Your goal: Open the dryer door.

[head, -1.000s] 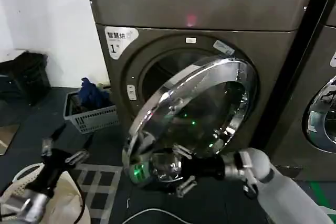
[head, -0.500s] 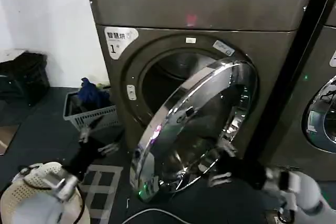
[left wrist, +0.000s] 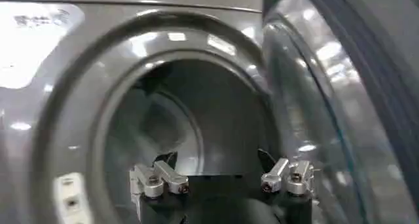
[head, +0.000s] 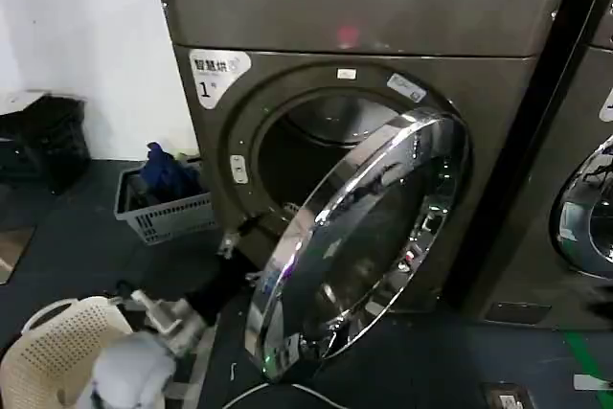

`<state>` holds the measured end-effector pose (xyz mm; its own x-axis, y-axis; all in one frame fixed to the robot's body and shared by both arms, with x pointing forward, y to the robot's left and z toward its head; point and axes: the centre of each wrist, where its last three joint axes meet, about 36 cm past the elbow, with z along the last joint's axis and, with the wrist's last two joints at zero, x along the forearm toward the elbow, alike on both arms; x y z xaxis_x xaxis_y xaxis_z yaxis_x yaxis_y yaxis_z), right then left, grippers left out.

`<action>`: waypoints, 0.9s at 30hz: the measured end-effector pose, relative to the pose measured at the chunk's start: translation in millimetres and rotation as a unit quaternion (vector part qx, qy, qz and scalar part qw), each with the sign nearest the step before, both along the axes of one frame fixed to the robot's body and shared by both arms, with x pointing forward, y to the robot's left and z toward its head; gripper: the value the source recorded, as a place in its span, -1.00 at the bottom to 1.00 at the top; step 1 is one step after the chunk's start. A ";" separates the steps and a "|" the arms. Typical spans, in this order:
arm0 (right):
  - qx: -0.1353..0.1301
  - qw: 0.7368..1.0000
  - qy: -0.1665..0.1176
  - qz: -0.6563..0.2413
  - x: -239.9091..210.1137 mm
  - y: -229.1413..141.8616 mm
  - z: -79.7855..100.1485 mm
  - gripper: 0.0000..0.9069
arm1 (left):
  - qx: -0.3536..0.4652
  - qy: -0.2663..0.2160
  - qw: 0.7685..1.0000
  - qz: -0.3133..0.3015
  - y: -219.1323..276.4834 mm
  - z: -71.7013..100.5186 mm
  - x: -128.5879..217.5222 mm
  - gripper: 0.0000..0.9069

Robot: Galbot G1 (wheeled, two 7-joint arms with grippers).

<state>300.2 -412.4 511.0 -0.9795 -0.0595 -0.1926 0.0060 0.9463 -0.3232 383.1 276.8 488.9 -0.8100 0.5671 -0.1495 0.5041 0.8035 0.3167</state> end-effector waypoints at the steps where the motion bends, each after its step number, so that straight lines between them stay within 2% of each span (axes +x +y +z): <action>1: 0.000 0.999 0.003 -0.046 -8.2 -7.1 3.1 1.00 | -0.006 0.001 1.000 -0.009 -4.1 -0.2 1.5 1.00; 5: -0.013 0.980 -0.005 -0.200 -41.5 -43.1 12.2 1.00 | -0.013 0.008 0.999 -0.043 -20.0 -2.1 5.6 1.00; 8: -0.022 0.961 -0.015 -0.276 -65.6 -68.1 13.1 1.00 | -0.013 0.011 0.998 -0.063 -31.6 -4.6 9.8 1.00; 11: -0.051 0.940 -0.031 -0.337 -89.3 -94.6 13.3 1.00 | -0.015 0.014 0.997 -0.078 -40.9 -7.0 13.8 1.00; 19: -0.102 0.893 -0.040 -0.435 -140.4 -139.9 4.2 1.00 | -0.015 0.018 0.993 -0.117 -63.7 -12.8 23.2 1.00; 27: -0.116 0.846 -0.039 -0.519 -197.0 -171.7 -4.5 1.00 | -0.017 0.022 0.988 -0.154 -86.3 -17.9 32.3 1.00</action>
<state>103.2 -584.1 506.5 -0.5114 0.7802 -0.3603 0.8252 0.3288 -0.4592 415.4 190.5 471.0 -0.6054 0.7834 -0.1407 0.7397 0.6190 0.2640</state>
